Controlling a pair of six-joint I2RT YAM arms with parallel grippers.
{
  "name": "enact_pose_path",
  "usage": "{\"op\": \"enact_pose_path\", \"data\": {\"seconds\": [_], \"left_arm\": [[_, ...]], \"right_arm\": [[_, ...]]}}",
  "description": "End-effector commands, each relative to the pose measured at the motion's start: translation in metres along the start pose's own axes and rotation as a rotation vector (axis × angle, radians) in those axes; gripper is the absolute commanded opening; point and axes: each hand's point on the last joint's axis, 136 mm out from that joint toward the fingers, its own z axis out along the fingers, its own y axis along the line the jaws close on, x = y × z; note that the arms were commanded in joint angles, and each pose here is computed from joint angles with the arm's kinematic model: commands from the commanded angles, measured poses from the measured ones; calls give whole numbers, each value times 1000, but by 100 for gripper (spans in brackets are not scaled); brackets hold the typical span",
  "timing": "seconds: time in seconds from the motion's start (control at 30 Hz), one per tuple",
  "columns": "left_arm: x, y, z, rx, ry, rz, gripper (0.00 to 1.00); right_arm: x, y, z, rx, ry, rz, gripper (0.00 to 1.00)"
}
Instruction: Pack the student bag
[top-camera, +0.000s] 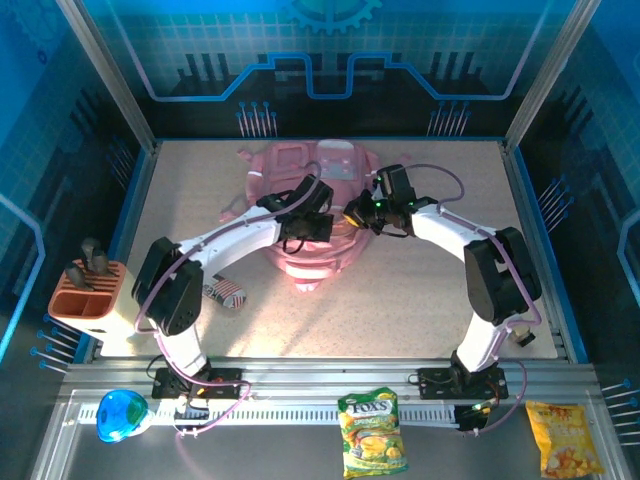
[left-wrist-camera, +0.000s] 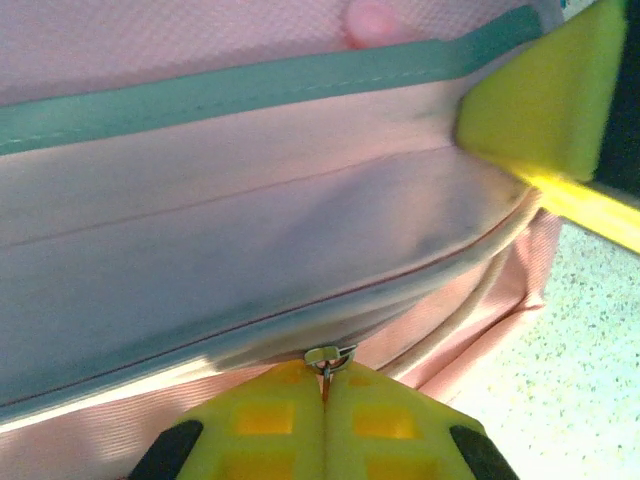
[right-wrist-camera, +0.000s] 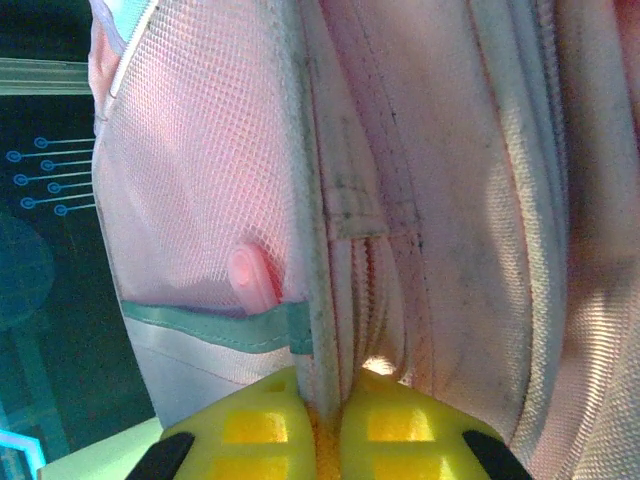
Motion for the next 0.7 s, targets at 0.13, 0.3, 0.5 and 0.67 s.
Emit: {"op": "enact_pose_path", "data": {"seconds": [0.13,0.3,0.5,0.67], "left_arm": [[19,16,-21,111,45,69,0],[24,43,-30,101,76,124,0],[21,85,-25,5,105,82,0],[-3,109,-13,-57,69,7,0]], "right_arm": [[-43,-32,-39,100,-157,-20,2],[-50,-42,-51,119,-172,-14,2],[-56,-54,-58,136,-192,9,1],[-60,-57,-61,136,-203,11,1]]}}
